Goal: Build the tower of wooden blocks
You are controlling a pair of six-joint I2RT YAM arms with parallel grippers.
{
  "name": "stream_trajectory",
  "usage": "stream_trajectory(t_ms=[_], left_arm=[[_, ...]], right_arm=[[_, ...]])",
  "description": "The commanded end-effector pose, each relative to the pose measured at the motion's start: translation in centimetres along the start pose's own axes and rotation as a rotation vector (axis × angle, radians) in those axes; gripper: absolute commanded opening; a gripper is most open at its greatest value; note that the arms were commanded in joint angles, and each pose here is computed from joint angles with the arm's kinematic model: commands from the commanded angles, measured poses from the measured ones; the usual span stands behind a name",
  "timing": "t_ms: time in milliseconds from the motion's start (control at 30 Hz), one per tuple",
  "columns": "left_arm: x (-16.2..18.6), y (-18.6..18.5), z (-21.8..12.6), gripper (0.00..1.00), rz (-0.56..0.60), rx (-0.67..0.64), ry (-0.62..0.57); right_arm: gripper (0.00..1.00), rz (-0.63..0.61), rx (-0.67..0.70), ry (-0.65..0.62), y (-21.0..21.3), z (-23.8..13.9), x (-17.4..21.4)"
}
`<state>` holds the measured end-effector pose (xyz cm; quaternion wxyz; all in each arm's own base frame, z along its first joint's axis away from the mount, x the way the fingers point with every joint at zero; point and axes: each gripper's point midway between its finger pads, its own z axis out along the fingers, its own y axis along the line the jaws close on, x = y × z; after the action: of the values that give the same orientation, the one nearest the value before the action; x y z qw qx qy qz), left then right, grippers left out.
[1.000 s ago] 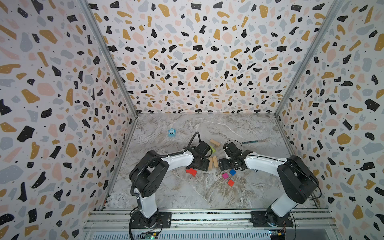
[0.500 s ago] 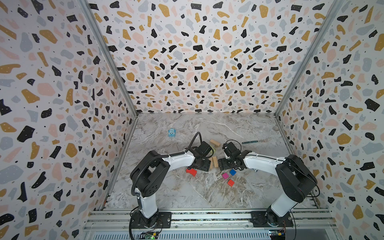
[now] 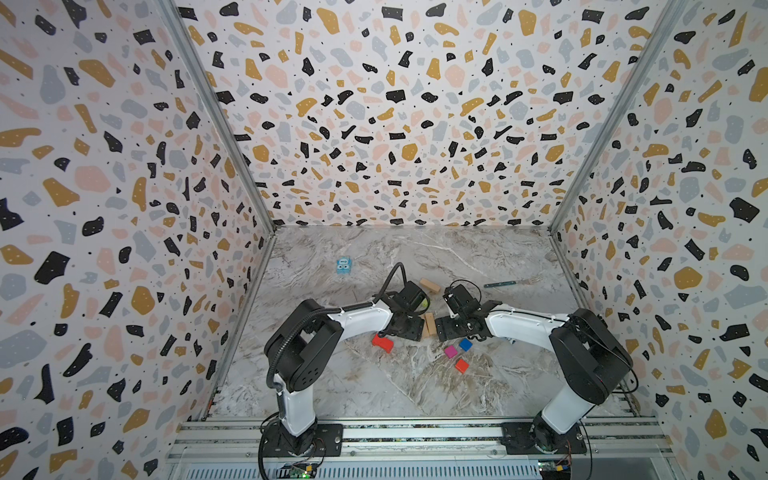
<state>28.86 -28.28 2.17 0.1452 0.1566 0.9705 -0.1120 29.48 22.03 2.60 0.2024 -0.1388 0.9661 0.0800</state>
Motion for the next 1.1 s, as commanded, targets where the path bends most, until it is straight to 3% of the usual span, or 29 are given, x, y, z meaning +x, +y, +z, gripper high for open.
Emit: stream_trajectory(t_ms=[0, 1067], left_arm=[[1.9, 0.1, 1.5, 0.72, -0.003, -0.002, 0.079], [0.1, 1.8, 0.9, 0.72, 0.009, -0.062, 0.054]], right_arm=[[0.9, -0.003, 0.004, 0.003, 0.2, -0.1, -0.3], [0.9, -0.011, -0.006, -0.004, 0.6, -0.5, -0.9]])
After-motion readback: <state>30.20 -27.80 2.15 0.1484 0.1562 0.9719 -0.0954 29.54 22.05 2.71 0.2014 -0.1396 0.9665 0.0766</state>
